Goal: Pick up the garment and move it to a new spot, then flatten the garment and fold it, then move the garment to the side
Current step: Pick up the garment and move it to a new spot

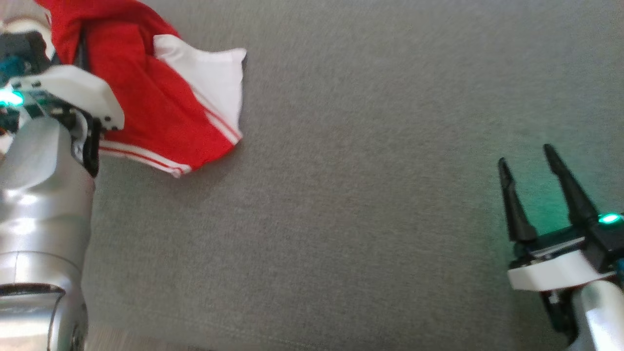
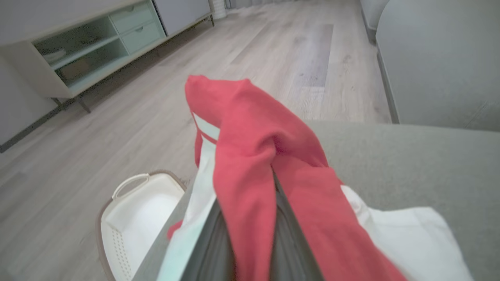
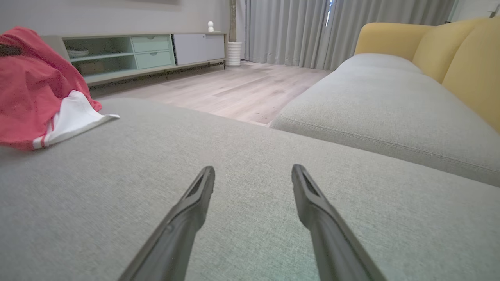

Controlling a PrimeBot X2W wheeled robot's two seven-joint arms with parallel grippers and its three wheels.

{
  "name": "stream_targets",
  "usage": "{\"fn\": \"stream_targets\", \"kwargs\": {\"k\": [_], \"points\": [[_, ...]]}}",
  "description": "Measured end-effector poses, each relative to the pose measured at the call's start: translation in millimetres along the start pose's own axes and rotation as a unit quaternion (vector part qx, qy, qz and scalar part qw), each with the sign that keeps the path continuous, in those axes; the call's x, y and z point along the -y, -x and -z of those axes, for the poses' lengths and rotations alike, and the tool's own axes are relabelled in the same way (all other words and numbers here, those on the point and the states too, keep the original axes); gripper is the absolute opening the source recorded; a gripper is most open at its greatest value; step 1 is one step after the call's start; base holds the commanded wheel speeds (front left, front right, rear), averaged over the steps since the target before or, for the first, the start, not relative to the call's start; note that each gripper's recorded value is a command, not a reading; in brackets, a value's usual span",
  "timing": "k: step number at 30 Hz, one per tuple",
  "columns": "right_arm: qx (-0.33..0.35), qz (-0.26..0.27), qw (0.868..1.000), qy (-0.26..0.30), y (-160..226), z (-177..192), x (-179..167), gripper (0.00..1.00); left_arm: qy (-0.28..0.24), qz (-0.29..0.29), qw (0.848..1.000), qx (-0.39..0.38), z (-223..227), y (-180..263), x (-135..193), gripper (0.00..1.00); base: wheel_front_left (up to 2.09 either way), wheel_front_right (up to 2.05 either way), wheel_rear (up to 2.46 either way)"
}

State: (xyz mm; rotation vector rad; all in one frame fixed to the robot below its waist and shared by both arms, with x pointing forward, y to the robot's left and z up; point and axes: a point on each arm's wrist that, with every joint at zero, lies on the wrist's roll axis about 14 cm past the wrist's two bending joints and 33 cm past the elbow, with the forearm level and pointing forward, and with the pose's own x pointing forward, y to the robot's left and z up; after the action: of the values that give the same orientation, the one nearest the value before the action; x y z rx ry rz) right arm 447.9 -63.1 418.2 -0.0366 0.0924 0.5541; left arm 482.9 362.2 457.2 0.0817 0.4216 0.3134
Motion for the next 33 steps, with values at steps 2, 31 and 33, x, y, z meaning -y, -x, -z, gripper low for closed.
{"fn": "stream_targets", "kwargs": {"k": [2, 31, 33], "points": [[0.013, 0.009, 1.000, -0.008, 6.0, -13.0, -5.0, 1.00, -0.015, 0.018, 0.999, 0.044, -32.0, 4.4, 7.9, 0.00, 0.00, 0.00, 0.00], [0.097, 0.280, 0.955, -0.022, 188.5, -78.0, 52.6, 1.00, 0.045, 0.499, 0.857, 0.124, -78.7, 166.6, 383.4, 0.00, 0.00, 0.00, 0.00], [0.089, 0.289, 0.953, -0.025, 192.5, -73.4, 55.3, 1.00, 0.042, 0.490, 0.868, 0.074, -32.5, 154.5, 382.8, 0.00, 0.00, 0.00, 0.00]]}}
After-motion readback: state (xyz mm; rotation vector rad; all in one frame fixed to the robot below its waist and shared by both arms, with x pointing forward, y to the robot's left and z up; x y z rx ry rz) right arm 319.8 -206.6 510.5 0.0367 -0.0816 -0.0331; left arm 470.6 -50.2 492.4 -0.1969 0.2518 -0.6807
